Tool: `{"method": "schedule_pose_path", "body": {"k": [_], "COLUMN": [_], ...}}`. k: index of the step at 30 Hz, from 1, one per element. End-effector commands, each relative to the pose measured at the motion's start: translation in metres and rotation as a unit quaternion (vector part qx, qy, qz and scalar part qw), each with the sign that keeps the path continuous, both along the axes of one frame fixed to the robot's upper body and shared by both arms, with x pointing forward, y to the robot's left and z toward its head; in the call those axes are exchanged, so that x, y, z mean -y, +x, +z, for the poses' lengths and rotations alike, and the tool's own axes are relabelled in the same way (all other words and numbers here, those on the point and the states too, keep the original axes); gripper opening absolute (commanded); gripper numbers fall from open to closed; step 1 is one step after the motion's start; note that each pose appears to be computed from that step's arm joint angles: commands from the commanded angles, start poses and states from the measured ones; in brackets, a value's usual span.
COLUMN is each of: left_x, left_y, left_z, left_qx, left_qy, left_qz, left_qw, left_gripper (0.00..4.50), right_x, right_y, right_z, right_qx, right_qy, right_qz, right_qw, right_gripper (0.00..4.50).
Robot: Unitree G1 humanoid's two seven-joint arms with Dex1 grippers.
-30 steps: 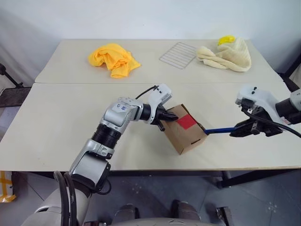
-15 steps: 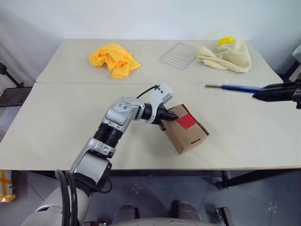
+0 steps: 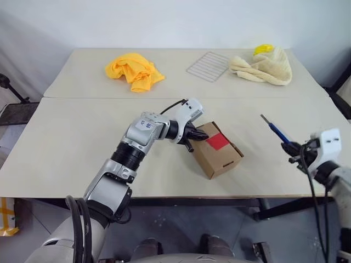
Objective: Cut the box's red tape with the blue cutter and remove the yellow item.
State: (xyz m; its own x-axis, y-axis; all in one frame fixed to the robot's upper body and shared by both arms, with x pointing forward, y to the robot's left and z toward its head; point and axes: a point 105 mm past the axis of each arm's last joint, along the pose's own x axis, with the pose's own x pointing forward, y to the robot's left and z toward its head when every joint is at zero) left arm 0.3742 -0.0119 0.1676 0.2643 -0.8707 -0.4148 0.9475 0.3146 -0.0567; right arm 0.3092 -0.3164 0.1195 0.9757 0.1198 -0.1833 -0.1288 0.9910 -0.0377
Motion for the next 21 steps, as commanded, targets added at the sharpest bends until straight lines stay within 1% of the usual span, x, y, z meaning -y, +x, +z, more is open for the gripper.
{"method": "schedule_pose_path", "body": {"k": [1, 5, 7, 8, 9, 12, 13, 14, 16, 17, 18, 21], "left_x": [-0.005, -0.007, -0.007, -0.007, -0.007, -0.007, -0.007, -0.008, -0.008, -0.008, -0.009, -0.009], "left_y": [0.0, 0.001, 0.001, 0.0, 0.0, -0.001, -0.001, -0.002, -0.002, -0.002, -0.002, -0.001], "left_z": [-0.022, -0.023, -0.023, -0.023, -0.023, -0.024, -0.025, -0.025, -0.025, -0.025, -0.025, -0.025], "left_qx": [-0.022, -0.022, -0.022, -0.022, -0.022, -0.021, -0.021, -0.021, -0.021, -0.02, -0.019, -0.016], "left_qy": [0.04, 0.041, 0.042, 0.042, 0.042, 0.043, 0.043, 0.043, 0.043, 0.043, 0.043, 0.041], "left_qz": [0.016, 0.018, 0.018, 0.017, 0.017, 0.015, 0.015, 0.015, 0.014, 0.015, 0.015, 0.017], "left_qw": [0.999, 0.999, 0.999, 0.999, 0.999, 0.999, 0.999, 0.999, 0.999, 0.999, 0.999, 0.999], "left_gripper": [0.0, 0.0, 0.0, 0.0, 0.0, 0.0, 0.0, 0.0, 0.0, 0.0, 0.0, 0.0], "right_x": [0.021, 0.023, 0.023, 0.021, 0.02, 0.017, 0.017, 0.016, 0.011, 0.007, 0.001, -0.022], "right_y": [-0.008, -0.011, -0.013, -0.015, -0.017, -0.025, -0.027, -0.029, -0.032, -0.033, -0.033, -0.028], "right_z": [-0.008, -0.018, -0.019, -0.015, -0.009, 0.022, 0.027, 0.031, 0.043, 0.051, 0.061, 0.078], "right_qx": [0.006, -0.004, -0.008, -0.007, -0.001, 0.035, 0.039, 0.04, 0.048, 0.055, 0.065, 0.07], "right_qy": [-0.016, -0.011, -0.002, -0.003, -0.006, -0.035, -0.04, -0.049, -0.059, -0.066, -0.072, -0.079], "right_qz": [-0.049, -0.056, -0.058, -0.054, -0.05, -0.029, -0.028, -0.022, -0.007, 0.003, 0.017, 0.063], "right_qw": [0.999, 0.998, 0.998, 0.998, 0.999, 0.998, 0.998, 0.998, 0.997, 0.996, 0.995, 0.992], "right_gripper": [0.16, 0.16, 0.88, 1.17, 1.5, 2.55, 2.81, 3.24, 3.83, 4.22, 4.46, 4.46]}}
